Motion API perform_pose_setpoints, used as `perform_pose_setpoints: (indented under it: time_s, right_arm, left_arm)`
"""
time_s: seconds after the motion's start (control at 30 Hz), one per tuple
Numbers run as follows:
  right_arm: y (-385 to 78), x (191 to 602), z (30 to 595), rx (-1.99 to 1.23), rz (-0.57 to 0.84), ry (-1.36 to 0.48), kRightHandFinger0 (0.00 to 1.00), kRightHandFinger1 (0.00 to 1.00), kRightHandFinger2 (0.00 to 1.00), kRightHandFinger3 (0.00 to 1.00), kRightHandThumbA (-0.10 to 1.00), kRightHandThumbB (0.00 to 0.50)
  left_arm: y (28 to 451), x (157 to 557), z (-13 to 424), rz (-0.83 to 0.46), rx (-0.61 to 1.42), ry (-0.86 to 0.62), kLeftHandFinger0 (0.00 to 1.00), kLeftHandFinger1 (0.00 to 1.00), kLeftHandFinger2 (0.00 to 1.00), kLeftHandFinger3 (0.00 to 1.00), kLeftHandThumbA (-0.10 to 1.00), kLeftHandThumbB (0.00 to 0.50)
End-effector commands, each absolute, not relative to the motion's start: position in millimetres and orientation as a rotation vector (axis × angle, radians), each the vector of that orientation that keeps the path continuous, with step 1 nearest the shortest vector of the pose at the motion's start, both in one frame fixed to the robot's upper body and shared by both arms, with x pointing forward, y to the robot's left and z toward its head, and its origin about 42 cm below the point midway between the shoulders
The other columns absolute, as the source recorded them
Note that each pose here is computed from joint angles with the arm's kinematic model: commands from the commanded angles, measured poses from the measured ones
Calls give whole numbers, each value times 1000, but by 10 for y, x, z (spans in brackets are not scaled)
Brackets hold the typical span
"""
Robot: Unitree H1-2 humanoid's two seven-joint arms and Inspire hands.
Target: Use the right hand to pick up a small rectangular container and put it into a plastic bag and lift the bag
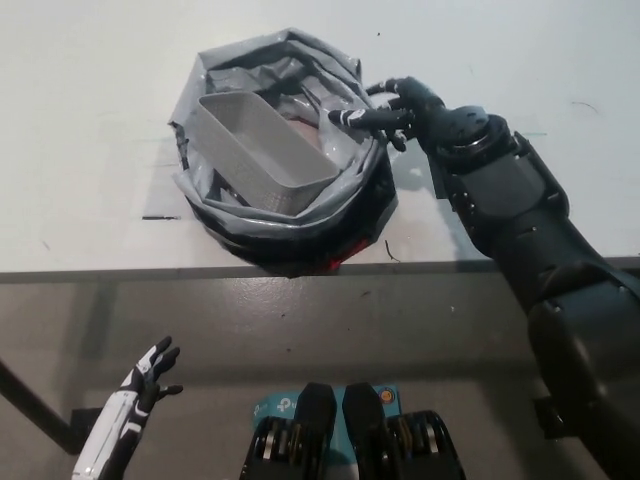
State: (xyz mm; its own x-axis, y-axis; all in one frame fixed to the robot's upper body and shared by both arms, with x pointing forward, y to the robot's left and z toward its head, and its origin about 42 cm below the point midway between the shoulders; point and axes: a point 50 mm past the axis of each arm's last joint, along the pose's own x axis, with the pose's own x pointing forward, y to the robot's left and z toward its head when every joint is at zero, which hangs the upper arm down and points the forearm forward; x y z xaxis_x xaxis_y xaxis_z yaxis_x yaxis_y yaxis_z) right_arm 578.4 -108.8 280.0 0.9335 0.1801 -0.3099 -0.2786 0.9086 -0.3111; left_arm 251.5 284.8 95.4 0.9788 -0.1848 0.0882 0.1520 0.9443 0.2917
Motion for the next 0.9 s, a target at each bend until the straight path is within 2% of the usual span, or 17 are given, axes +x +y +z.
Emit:
perform_pose_setpoints:
  time_s: [0.0, 0.07, 0.1, 0.23, 0.37, 0.43, 0.47, 0.53, 0.57, 0.6, 0.63, 0.67, 0.7, 0.73, 0.8, 0.83, 0.87]
  right_arm:
    - [-997, 5887, 3293, -284, 229, 206, 0, 0, 90, 546, 794, 293]
    - [-1009, 5888, 3273, -258, 241, 224, 0, 0, 101, 558, 788, 312]
    - [-1013, 5884, 3244, -245, 242, 233, 0, 0, 116, 655, 771, 312]
    - [-1023, 5868, 3137, -248, 260, 249, 0, 0, 111, 595, 791, 313]
    - [-1004, 5853, 3071, -269, 277, 265, 0, 0, 40, 555, 794, 323]
    - [-978, 5850, 3075, -277, 281, 262, 0, 0, 30, 496, 796, 338]
    - [-968, 5850, 3082, -278, 285, 262, 0, 0, 5, 402, 792, 356]
    - [-915, 5860, 3186, -200, 305, 270, 0, 0, 2, 332, 673, 287]
    - [-903, 5863, 3216, -188, 307, 268, 0, 0, 0, 320, 660, 279]
    - [-869, 5873, 3304, -175, 302, 264, 0, 0, 0, 222, 616, 252]
    - [-862, 5875, 3323, -172, 301, 264, 0, 0, 0, 222, 616, 252]
    - [-804, 5888, 3500, -65, 303, 242, 0, 37, 69, 175, 350, 193]
    - [-789, 5891, 3548, -34, 305, 237, 0, 37, 69, 175, 350, 193]
    - [-721, 5897, 3761, 53, 317, 225, 0, 133, 205, 197, 214, 181]
    - [-645, 5893, 3972, 135, 328, 209, 0, 222, 510, 342, 158, 141]
    - [-617, 5889, 4047, 162, 332, 201, 0, 222, 510, 342, 158, 141]
    - [-524, 5866, 4273, 232, 363, 156, 0, 183, 581, 391, 31, 92]
  left_arm:
    - [2884, 2598, 1069, -203, 313, -171, 830, 1000, 1000, 1000, 1000, 367]
    - [2886, 2610, 1078, -204, 319, -179, 811, 1000, 1000, 1000, 1000, 355]
    - [2886, 2610, 1081, -205, 323, -183, 794, 1000, 1000, 1000, 1000, 354]
    - [2889, 2610, 1090, -207, 324, -185, 791, 1000, 1000, 1000, 1000, 352]
    - [2889, 2626, 1106, -209, 318, -193, 773, 1000, 1000, 1000, 1000, 363]
    - [2888, 2639, 1115, -210, 324, -197, 770, 1000, 1000, 1000, 1000, 357]
    - [2890, 2640, 1118, -210, 326, -198, 770, 1000, 1000, 1000, 1000, 354]
    - [2891, 2653, 1121, -207, 320, -200, 765, 1000, 1000, 1000, 1000, 356]
    - [2891, 2657, 1123, -207, 320, -202, 764, 1000, 1000, 1000, 1000, 356]
    - [2891, 2664, 1128, -205, 319, -204, 759, 1000, 1000, 1000, 1000, 357]
    - [2891, 2665, 1130, -204, 318, -204, 759, 1000, 1000, 1000, 1000, 357]
    - [2894, 2673, 1133, -202, 322, -207, 755, 1000, 1000, 1000, 1000, 359]
    - [2895, 2676, 1133, -202, 323, -207, 755, 1000, 1000, 1000, 1000, 359]
    - [2899, 2676, 1131, -201, 325, -205, 754, 1000, 1000, 1000, 1000, 357]
    - [2900, 2675, 1129, -200, 327, -203, 755, 1000, 1000, 1000, 1000, 354]
    - [2899, 2675, 1128, -199, 327, -203, 755, 1000, 1000, 1000, 1000, 354]
    - [2897, 2672, 1124, -199, 322, -204, 758, 1000, 1000, 1000, 1000, 351]
